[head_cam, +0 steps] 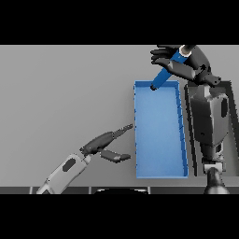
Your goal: Pick up the blue pipe and place it into the blue bin.
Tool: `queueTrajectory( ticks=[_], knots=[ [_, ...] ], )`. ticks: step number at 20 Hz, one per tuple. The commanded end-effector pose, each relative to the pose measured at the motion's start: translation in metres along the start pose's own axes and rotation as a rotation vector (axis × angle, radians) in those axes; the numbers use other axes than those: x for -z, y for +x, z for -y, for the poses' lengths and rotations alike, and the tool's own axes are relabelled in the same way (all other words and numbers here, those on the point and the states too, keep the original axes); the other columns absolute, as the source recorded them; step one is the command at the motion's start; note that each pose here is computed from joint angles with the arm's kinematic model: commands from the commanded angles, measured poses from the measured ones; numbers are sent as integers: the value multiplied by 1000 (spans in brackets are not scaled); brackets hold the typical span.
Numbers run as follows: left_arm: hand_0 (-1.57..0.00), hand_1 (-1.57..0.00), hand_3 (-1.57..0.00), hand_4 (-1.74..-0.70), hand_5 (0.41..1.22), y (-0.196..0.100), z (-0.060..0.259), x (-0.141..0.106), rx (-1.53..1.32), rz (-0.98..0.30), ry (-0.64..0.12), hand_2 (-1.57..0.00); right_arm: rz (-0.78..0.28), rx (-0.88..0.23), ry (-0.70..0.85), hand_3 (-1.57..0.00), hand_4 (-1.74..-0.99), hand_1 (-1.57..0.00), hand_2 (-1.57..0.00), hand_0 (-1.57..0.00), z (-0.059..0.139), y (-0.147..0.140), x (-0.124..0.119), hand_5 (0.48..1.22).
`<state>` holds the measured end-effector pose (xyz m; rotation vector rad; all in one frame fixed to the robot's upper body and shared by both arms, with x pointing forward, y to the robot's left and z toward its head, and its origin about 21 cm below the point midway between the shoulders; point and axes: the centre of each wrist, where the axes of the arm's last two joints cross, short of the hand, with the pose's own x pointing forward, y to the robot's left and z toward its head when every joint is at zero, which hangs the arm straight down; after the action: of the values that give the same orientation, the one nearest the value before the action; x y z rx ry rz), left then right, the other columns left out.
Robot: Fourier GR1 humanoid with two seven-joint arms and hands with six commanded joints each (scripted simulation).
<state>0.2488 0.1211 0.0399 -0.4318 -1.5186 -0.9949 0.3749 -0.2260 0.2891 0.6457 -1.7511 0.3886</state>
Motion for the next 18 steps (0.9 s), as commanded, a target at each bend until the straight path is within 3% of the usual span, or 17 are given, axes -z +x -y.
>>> queueTrajectory(
  ticks=[1,5,12,16,17,18],
  knots=[
    [1,1,1,-906,489,1,2,1,-1,-1,2,1,-29,14,-35,-1571,-1739,-1571,-1571,-1571,10,-7,-5,1124],
    [1,1,1,-894,483,3,2,-1,-11,-1,8,1,-197,44,-153,-1571,-1740,-1571,-1571,-1571,28,-58,-24,1122],
    [1,1,1,-881,463,0,1,0,-1,1,15,1,-530,118,-300,-1571,-1741,-1571,-1571,-1571,33,-138,-70,1122],
    [1,1,1,-884,460,-1,5,1,-10,-3,1,1,-709,110,-302,-1571,-1591,-1571,-1571,-1571,27,-175,-92,1114],
    [1,1,1,-885,457,-1,6,0,-11,5,3,1,-765,108,-312,-1330,-1599,-1571,-1571,-1571,29,-183,-96,1110],
    [1,1,1,-886,455,1,6,0,-10,6,9,1,-821,116,-332,-1122,-1547,-1459,-1393,-1563,30,-190,-96,1133]
  ],
)
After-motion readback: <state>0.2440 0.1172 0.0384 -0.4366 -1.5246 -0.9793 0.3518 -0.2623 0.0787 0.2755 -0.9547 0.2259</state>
